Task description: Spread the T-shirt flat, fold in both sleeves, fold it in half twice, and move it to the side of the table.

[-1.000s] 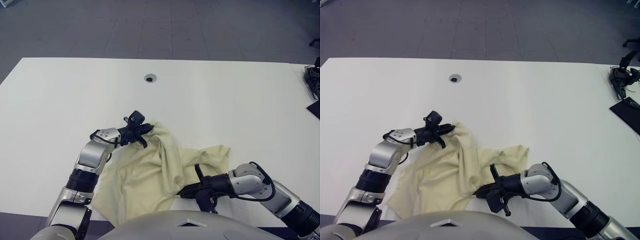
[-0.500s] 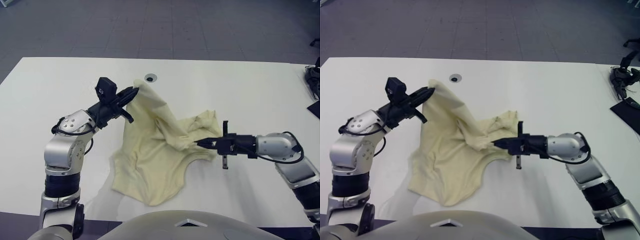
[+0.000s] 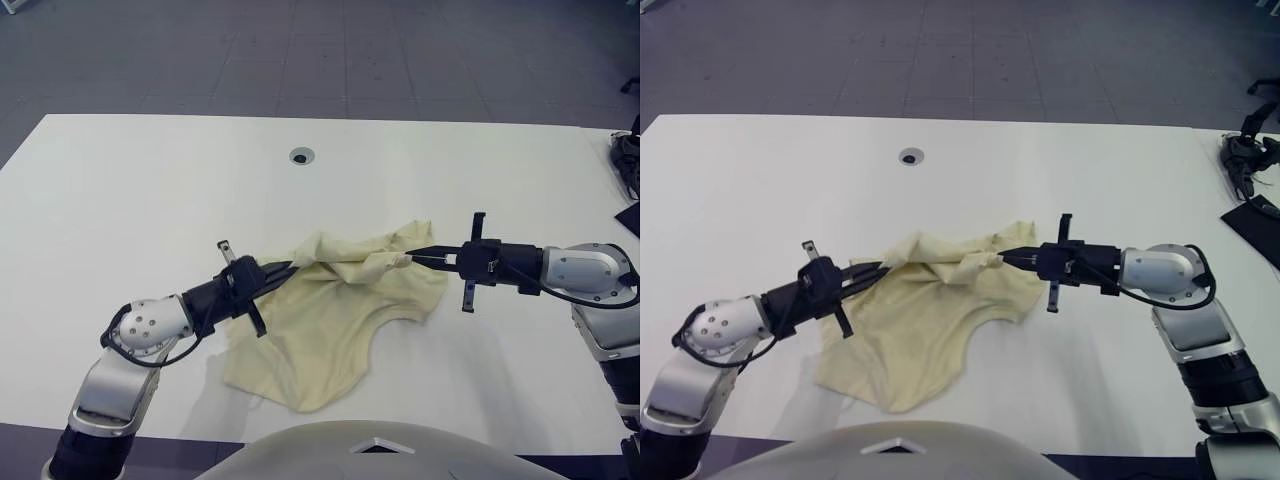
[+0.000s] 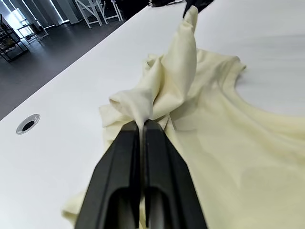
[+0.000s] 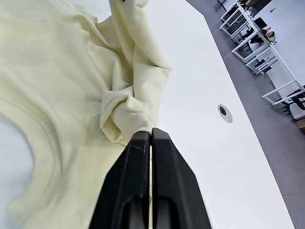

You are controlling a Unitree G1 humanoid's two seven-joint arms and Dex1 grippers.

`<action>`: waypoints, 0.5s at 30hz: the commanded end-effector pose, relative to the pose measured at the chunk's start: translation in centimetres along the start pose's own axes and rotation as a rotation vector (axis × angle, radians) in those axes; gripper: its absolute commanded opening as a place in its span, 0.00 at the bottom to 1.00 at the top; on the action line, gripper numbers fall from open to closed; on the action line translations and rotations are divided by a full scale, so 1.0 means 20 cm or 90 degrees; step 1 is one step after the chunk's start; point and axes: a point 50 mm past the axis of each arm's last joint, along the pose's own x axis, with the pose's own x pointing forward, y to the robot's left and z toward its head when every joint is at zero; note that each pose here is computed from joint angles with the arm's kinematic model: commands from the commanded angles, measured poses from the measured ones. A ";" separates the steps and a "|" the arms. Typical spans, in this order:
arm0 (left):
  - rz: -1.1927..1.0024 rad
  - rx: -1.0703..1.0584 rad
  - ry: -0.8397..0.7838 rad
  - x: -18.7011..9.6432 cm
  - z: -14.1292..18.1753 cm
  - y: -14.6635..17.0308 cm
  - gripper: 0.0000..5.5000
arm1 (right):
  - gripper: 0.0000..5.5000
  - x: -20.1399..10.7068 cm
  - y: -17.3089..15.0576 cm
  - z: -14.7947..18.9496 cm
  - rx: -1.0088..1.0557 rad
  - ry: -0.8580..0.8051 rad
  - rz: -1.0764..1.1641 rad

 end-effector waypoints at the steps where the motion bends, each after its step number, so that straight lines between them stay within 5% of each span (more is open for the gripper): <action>1: -0.053 0.049 0.007 -0.04 0.02 -0.12 0.00 | 0.00 -0.02 0.03 -0.03 0.005 0.027 0.015; 12: -0.176 0.078 0.094 -0.09 -0.08 -0.28 0.00 | 0.00 -0.01 0.09 -0.05 0.019 0.042 0.041; 15: -0.203 0.066 0.123 -0.11 -0.12 -0.28 0.12 | 0.00 0.00 0.10 -0.06 0.022 0.045 0.045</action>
